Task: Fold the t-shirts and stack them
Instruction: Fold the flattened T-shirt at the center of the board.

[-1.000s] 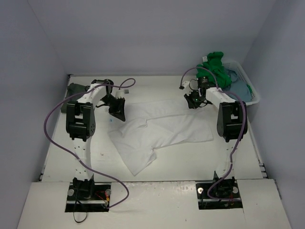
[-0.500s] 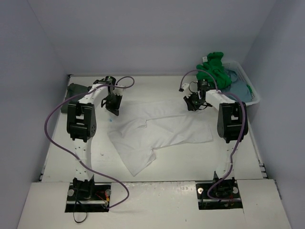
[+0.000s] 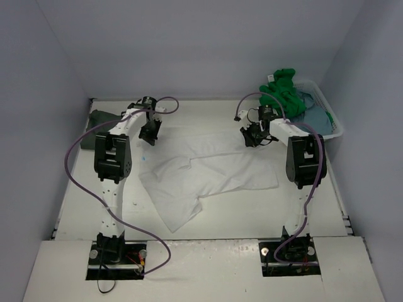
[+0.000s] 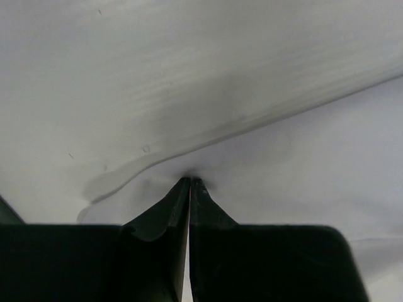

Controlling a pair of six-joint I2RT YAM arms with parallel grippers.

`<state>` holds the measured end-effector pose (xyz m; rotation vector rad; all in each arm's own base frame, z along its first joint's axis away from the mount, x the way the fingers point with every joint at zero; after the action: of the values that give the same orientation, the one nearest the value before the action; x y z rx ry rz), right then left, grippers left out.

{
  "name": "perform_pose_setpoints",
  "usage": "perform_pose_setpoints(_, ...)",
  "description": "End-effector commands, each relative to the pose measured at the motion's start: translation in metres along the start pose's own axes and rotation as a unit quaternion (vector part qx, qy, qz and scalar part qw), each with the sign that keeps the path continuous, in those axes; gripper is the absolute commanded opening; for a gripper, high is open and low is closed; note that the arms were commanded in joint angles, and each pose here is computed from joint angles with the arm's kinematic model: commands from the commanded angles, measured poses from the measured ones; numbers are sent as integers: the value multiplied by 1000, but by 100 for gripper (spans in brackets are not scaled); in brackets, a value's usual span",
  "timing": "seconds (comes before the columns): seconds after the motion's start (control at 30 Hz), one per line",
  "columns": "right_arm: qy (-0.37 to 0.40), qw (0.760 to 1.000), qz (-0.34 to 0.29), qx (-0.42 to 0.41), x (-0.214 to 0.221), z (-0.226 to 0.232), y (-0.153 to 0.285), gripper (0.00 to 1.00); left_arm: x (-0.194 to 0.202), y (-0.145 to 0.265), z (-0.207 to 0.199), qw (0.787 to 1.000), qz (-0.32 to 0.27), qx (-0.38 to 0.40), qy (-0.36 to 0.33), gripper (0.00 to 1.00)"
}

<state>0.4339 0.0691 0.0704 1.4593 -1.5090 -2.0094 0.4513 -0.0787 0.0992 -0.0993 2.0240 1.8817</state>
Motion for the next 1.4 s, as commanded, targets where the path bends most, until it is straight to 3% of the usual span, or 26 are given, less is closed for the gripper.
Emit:
perform_pose_setpoints(0.0,0,1000,-27,-10,-17,5,6,0,-31,15,1,998,-56,-17,1,0)
perform_pose_setpoints(0.27,-2,1000,-29,-11,-21,-1,-3,0,-46,-5,8,997,-62,-42,2,0)
perform_pose_setpoints(0.67,-7,999,-37,29,-32,-18,-18,0,-60,-14,36,983,-83,-161,2,0)
perform_pose_setpoints(0.83,-7,997,-66,43,-44,-17,-6,19,-72,2,33,983,-113,-145,17,0)
perform_pose_setpoints(0.87,-8,997,-68,43,-40,-14,-4,25,-78,16,30,982,-132,-130,16,0)
perform_pose_setpoints(0.97,2,993,-99,63,-49,-10,17,30,-94,51,23,976,-187,-103,31,0)
perform_pose_setpoints(1.1,10,984,-153,91,-69,-9,58,32,-109,110,15,965,-247,-80,28,8)
perform_pose_setpoints(1.23,30,975,-184,122,-80,0,97,39,-107,164,4,951,-303,-56,10,13)
perform_pose_setpoints(1.27,40,972,-192,130,-85,3,111,40,-104,193,1,942,-332,-51,8,14)
perform_pose_setpoints(1.37,50,978,-171,106,-78,20,126,42,-85,223,-4,934,-354,-38,-25,14)
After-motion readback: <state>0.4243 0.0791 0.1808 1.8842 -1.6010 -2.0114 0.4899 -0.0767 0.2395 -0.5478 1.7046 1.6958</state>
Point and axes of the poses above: each gripper's point midway between its finger pads, its own y axis back along the fingers, its own z axis along the line the jaws close on, x = y × z, the point moved 7 cm from there along y, back along the fingers, and after that the axes turned 3 degrees about y, right-handed, at the moved point
